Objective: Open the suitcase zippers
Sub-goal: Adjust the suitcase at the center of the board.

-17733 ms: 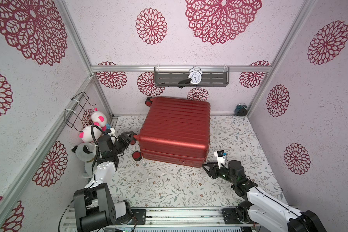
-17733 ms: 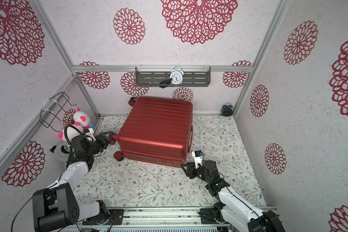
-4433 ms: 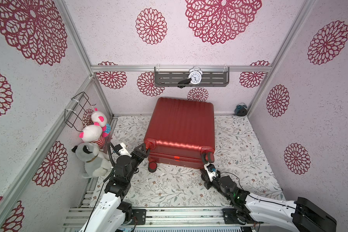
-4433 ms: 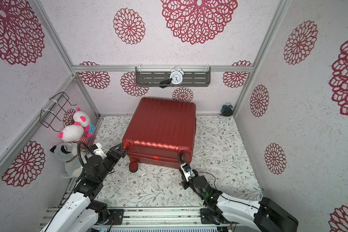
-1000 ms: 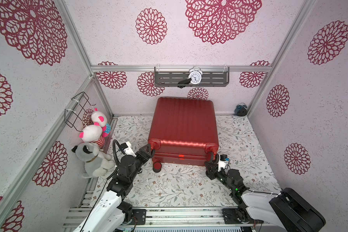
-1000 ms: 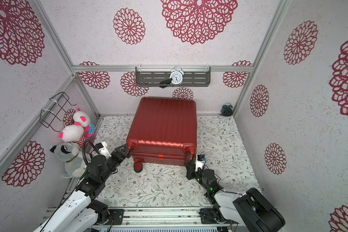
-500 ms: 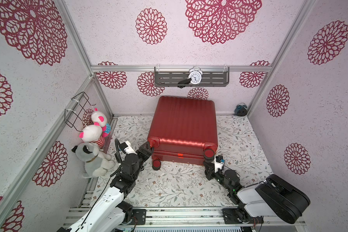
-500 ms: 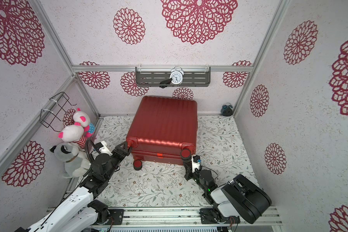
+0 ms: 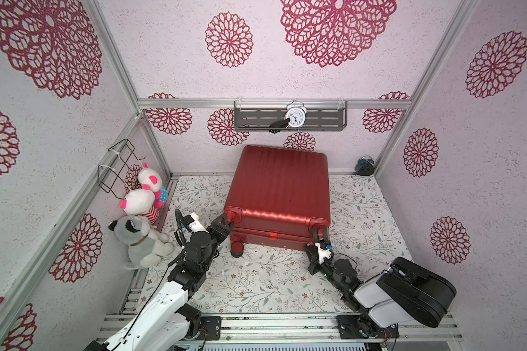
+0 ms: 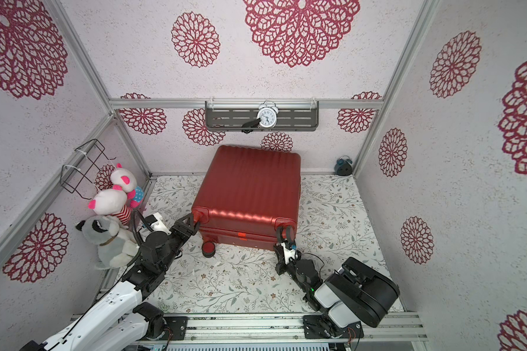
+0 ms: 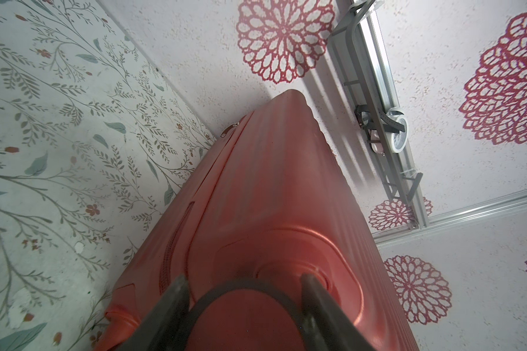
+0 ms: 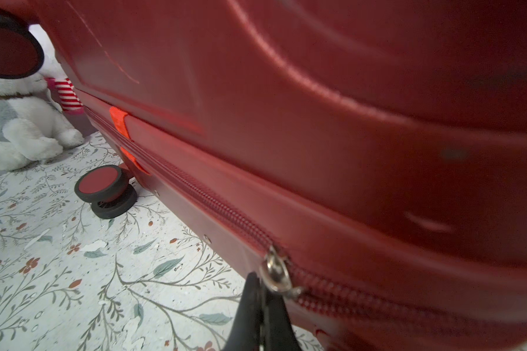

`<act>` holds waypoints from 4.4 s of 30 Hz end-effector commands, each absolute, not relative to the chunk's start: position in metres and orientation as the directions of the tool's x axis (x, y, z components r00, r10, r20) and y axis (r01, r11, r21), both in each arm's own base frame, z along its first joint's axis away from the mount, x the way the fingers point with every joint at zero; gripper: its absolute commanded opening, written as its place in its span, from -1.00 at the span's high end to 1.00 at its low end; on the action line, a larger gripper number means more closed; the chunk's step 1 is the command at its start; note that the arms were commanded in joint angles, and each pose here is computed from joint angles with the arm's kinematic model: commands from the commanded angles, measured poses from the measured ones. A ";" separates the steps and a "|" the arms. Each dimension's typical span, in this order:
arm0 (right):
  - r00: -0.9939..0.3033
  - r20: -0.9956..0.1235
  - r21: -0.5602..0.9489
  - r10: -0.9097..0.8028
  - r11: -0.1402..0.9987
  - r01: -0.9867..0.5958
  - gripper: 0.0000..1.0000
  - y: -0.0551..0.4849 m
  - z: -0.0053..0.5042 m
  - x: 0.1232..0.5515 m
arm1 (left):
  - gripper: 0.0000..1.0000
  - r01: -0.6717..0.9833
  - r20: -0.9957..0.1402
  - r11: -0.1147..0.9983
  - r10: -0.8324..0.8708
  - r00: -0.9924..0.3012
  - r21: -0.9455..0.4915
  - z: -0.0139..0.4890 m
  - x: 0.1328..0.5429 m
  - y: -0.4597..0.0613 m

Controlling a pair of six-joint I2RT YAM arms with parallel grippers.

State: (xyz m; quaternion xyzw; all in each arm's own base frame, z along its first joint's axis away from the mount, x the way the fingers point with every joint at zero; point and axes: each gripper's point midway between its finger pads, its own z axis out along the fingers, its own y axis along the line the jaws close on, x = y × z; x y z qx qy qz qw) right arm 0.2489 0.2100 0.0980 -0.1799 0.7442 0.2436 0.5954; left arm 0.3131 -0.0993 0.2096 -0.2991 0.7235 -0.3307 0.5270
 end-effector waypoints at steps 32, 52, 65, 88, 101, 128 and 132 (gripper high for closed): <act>-0.223 -0.888 0.054 -0.401 0.391 -0.919 1.00 0.386 0.081 0.200 | 0.42 0.154 -0.521 0.563 -0.582 -0.624 -0.812 0.203 0.265 -0.210; -0.281 -0.874 0.078 -0.397 0.455 -0.887 1.00 0.352 0.066 0.190 | -0.86 0.001 -0.615 0.710 -0.608 -0.502 -0.704 0.198 0.223 -0.107; -0.274 -0.885 0.092 -0.376 0.435 -0.896 1.00 0.355 0.072 0.186 | -0.21 -0.100 -0.415 0.592 -0.666 -0.620 -0.800 0.132 0.290 -0.101; -0.205 -0.912 0.064 -0.356 0.369 -0.927 1.00 0.378 0.092 0.174 | 0.12 -0.071 -0.326 0.528 -0.618 -0.715 -0.846 0.071 0.354 -0.155; -0.145 -0.931 0.041 -0.336 0.300 -0.953 1.00 0.410 0.101 0.161 | 0.14 -0.022 -0.333 0.525 -0.571 -0.750 -0.851 0.062 0.327 -0.200; -0.058 -0.996 0.042 -0.071 0.205 -0.978 1.00 0.439 0.124 0.141 | 0.14 0.162 -0.411 0.491 -0.457 -0.789 -0.856 0.080 0.307 -0.282; -0.103 -0.995 0.103 0.009 0.208 -0.973 1.00 0.421 0.130 0.143 | 0.15 0.206 -0.423 0.452 -0.454 -0.785 -0.868 0.086 0.305 -0.290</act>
